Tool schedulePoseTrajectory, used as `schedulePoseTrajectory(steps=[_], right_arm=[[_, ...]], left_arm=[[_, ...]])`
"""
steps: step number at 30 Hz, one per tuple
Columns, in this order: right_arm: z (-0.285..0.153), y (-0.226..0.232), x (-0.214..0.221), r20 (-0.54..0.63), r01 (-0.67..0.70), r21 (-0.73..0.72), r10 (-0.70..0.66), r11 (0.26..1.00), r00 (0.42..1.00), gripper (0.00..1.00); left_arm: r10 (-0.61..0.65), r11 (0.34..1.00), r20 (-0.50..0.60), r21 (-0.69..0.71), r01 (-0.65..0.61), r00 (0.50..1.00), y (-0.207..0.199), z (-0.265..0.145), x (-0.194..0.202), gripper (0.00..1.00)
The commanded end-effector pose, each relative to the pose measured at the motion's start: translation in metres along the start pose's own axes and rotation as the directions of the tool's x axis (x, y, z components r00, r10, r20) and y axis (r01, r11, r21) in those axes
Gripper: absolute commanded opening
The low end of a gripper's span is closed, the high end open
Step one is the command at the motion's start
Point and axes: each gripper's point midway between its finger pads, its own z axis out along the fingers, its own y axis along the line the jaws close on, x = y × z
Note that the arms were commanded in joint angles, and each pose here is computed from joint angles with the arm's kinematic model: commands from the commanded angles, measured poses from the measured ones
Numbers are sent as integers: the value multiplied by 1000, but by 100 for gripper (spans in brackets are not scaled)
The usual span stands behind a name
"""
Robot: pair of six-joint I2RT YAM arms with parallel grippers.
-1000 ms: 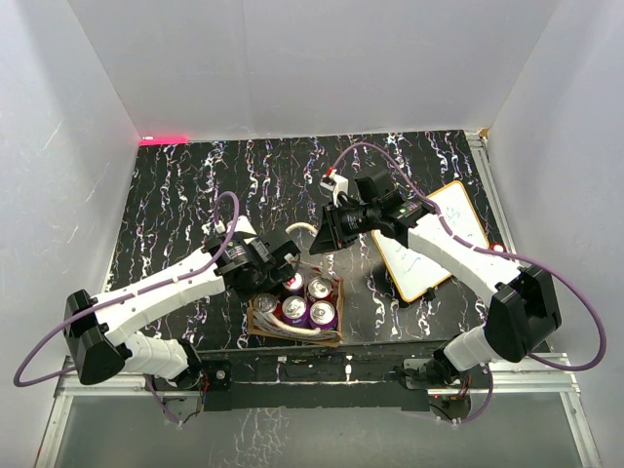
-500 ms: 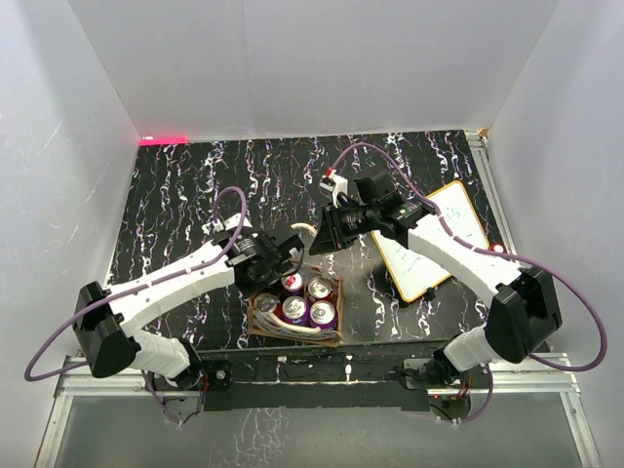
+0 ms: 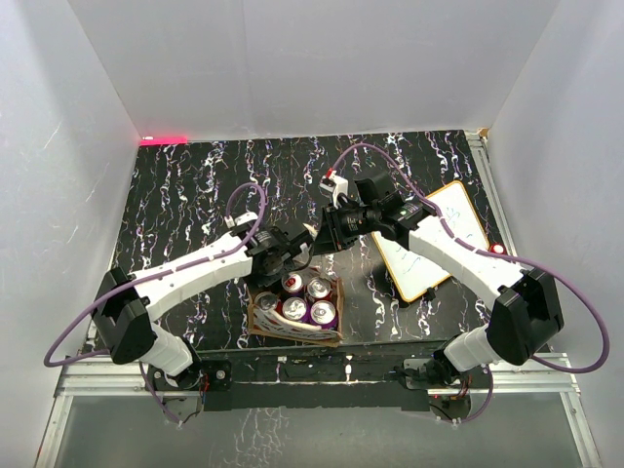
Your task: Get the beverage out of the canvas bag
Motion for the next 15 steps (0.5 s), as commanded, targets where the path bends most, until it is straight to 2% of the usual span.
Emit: schedulePoseTrajectory(steps=[1,4,15], right_arm=[[-8,13,-9,48,53,-19,-52,998,998,13],[-8,13,-9,48,51,-18,-50,999,998,13],[-4,14,-10,37,48,-25,-47,999,998,13]], left_arm=[[37,998,43,-54,-34,998,17,5,-16,56],[52,998,54,-45,-50,997,16,-1,-22,44],[144,988,82,43,-148,986,-5,-53,-56,10]])
